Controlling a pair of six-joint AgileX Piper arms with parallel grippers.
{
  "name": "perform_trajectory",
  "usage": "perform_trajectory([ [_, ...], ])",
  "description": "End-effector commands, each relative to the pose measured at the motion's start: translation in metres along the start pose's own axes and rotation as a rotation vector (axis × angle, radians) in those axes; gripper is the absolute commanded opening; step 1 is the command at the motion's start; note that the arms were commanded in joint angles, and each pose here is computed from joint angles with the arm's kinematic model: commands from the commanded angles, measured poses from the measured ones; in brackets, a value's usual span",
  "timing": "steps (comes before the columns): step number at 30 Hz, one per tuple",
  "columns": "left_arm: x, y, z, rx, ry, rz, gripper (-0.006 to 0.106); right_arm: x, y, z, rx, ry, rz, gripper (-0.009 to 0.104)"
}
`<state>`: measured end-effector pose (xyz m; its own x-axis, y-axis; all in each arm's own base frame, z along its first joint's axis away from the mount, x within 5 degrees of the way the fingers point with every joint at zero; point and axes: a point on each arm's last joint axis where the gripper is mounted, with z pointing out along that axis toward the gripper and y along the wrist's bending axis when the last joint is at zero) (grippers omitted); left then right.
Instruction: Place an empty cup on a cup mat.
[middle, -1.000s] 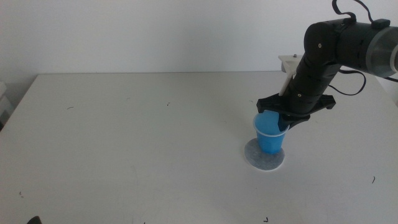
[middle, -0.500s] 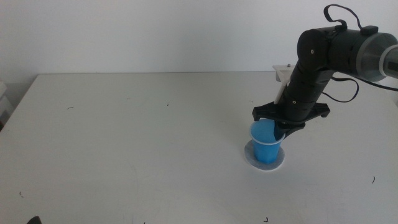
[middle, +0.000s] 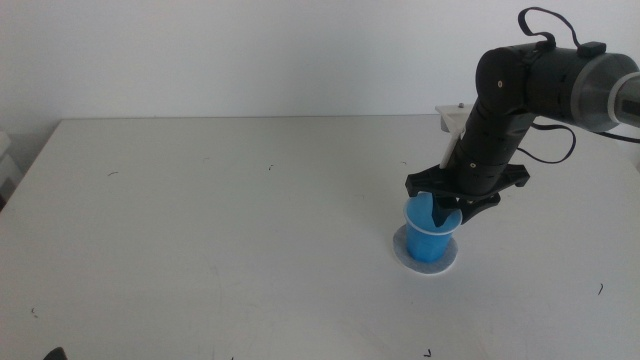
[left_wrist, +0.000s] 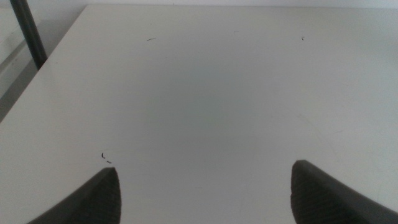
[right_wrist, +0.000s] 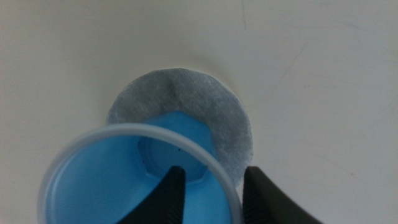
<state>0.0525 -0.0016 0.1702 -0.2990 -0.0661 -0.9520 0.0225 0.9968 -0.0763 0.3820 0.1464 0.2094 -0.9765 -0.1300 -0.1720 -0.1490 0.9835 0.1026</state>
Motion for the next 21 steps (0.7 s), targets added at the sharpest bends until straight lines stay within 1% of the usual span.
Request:
perform_trajectory([
  [1,-0.008,-0.001,-0.001,0.01,-0.077,-0.011,0.105,-0.006,0.003,-0.033,-0.009,-0.12,-0.025,0.04],
  [5,-0.008,-0.001,-0.001,0.01,-0.077,-0.011,0.105,-0.006,0.001,-0.051,0.0,-0.184,-0.038,0.062],
  [8,-0.008,-0.001,-0.001,0.01,-0.077,-0.011,0.105,-0.003,-0.004,-0.079,0.008,-0.256,-0.039,0.072],
  [10,-0.008,-0.001,-0.001,0.01,-0.077,-0.011,0.105,0.001,-0.011,-0.101,0.018,-0.317,-0.034,0.077],
  [13,-0.008,-0.001,-0.001,0.01,-0.077,-0.011,0.105,0.014,-0.024,-0.137,0.025,-0.439,-0.016,0.081],
  [15,-0.008,-0.001,-0.001,0.01,-0.077,-0.011,0.105,0.027,-0.032,-0.16,0.024,-0.504,0.001,0.082],
  [18,-0.008,-0.001,-0.001,0.01,-0.077,-0.011,0.105,0.055,-0.043,-0.191,0.038,-0.594,0.015,0.082],
  [21,-0.008,-0.001,-0.001,0.01,-0.077,-0.011,0.105,0.086,-0.053,-0.211,0.057,-0.679,0.025,0.082],
])
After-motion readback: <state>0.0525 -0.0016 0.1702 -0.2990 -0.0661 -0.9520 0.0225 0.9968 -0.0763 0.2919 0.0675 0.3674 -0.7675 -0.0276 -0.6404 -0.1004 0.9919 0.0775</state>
